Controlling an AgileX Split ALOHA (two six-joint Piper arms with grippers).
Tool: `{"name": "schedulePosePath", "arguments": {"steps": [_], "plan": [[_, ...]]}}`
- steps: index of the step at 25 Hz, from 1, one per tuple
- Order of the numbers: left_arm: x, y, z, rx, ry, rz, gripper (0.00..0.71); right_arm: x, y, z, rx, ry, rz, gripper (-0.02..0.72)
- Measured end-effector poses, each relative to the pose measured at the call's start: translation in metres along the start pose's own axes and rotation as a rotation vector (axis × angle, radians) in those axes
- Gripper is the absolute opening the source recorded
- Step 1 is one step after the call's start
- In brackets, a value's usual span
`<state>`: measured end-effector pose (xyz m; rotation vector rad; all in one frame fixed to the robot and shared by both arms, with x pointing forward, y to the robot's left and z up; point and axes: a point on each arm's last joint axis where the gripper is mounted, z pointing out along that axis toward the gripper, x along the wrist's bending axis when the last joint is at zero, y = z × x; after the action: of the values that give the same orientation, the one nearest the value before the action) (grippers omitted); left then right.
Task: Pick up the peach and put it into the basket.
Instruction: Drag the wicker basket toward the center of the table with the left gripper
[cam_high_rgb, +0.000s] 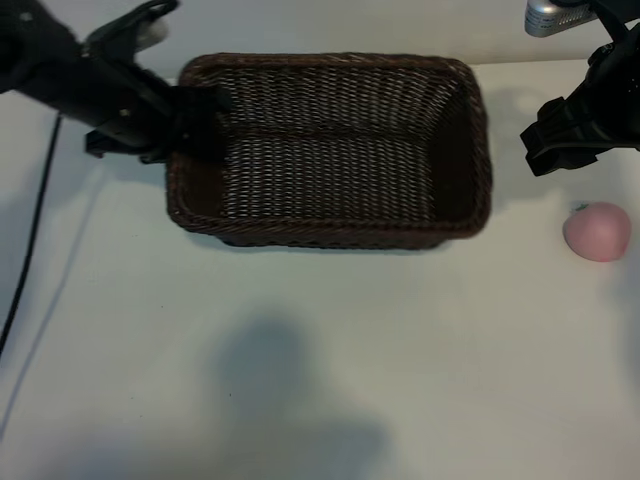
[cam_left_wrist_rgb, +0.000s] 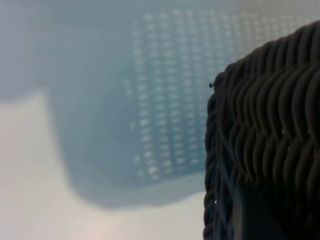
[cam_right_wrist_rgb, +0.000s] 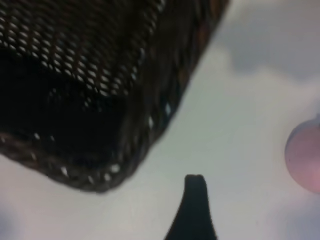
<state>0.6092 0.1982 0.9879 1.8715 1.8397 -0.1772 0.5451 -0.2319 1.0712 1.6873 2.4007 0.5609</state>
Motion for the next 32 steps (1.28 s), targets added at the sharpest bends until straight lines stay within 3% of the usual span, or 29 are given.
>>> {"name": "schedulePosePath", "arguments": {"steps": [4, 9, 18, 32], "plan": [[-0.009, 0.007, 0.014, 0.02, -0.009, 0.016, 0.246, 0.0, 0.0, 0.0, 0.001, 0.0, 0.0, 0.593], [-0.01, 0.007, 0.034, 0.046, -0.003, -0.008, 0.246, 0.0, 0.0, 0.0, 0.002, 0.001, 0.001, 0.593], [-0.001, 0.003, 0.063, 0.094, 0.008, -0.055, 0.246, 0.0, 0.0, 0.0, 0.003, 0.002, 0.001, 0.593], [0.007, 0.002, 0.082, 0.116, 0.016, -0.093, 0.204, 0.0, -0.001, 0.0, 0.006, 0.002, 0.0, 0.593]]}}
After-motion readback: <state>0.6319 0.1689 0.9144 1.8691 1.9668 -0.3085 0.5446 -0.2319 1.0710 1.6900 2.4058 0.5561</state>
